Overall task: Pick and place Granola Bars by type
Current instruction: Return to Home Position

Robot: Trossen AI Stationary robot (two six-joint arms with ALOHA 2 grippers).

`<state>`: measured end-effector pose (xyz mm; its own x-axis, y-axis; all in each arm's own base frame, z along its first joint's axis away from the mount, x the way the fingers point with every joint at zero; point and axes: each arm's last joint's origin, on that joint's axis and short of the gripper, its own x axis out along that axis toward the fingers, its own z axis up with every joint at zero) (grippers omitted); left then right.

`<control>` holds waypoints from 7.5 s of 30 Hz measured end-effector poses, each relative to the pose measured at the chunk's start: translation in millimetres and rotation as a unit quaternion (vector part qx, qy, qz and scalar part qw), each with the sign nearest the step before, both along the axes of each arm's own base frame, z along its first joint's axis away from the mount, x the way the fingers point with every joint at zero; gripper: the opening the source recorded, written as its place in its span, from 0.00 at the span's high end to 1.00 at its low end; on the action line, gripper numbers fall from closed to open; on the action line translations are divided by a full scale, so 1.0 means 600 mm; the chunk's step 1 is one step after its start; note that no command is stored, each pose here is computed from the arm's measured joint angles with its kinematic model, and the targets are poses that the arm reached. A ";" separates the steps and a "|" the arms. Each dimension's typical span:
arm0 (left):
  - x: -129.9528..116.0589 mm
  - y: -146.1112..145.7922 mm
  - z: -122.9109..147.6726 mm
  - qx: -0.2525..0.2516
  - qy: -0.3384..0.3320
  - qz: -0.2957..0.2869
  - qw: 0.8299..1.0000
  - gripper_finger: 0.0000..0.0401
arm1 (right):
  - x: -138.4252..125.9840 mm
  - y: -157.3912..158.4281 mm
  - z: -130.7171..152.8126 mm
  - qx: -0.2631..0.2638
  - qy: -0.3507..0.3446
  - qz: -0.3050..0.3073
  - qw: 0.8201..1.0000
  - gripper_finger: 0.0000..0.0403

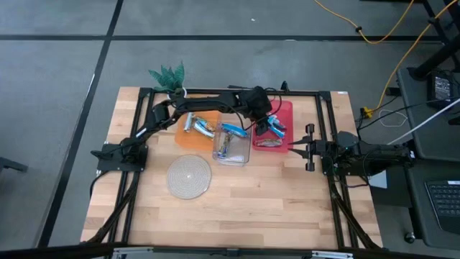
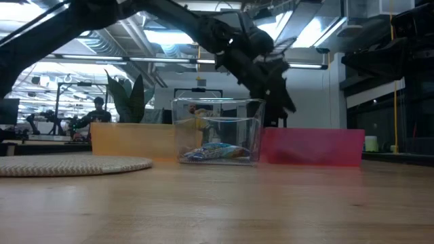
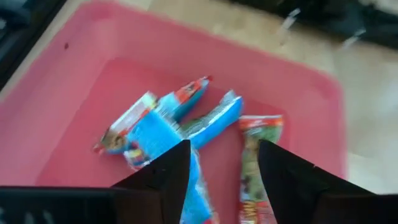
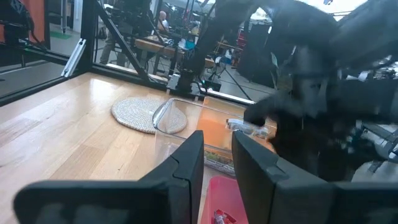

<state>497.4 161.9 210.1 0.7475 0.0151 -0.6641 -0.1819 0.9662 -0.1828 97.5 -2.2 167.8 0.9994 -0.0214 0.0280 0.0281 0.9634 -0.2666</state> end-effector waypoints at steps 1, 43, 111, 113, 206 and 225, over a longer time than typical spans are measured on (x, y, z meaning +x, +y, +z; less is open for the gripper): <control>-0.002 -0.001 0.008 -0.003 -0.006 -0.005 1.000 0.55 | 0.000 0.000 0.000 0.000 0.000 0.000 1.000 0.78; -0.581 -0.220 0.019 0.130 -0.412 0.035 0.901 0.51 | 0.000 0.000 0.000 0.000 0.000 0.000 1.000 0.78; -0.660 -0.243 -0.081 0.146 -0.315 0.010 0.938 0.51 | 0.000 0.000 0.000 0.000 0.000 0.000 1.000 0.78; -0.660 -0.243 -0.081 0.146 -0.315 0.010 0.938 0.51 | 0.000 0.000 0.000 0.000 0.000 0.000 1.000 0.78; -0.660 -0.243 -0.081 0.146 -0.315 0.010 0.938 0.51 | 0.000 0.000 0.000 0.000 0.000 0.000 1.000 0.78; -0.660 -0.243 -0.081 0.146 -0.315 0.010 0.938 0.51 | 0.000 0.000 0.000 0.000 0.000 0.000 1.000 0.78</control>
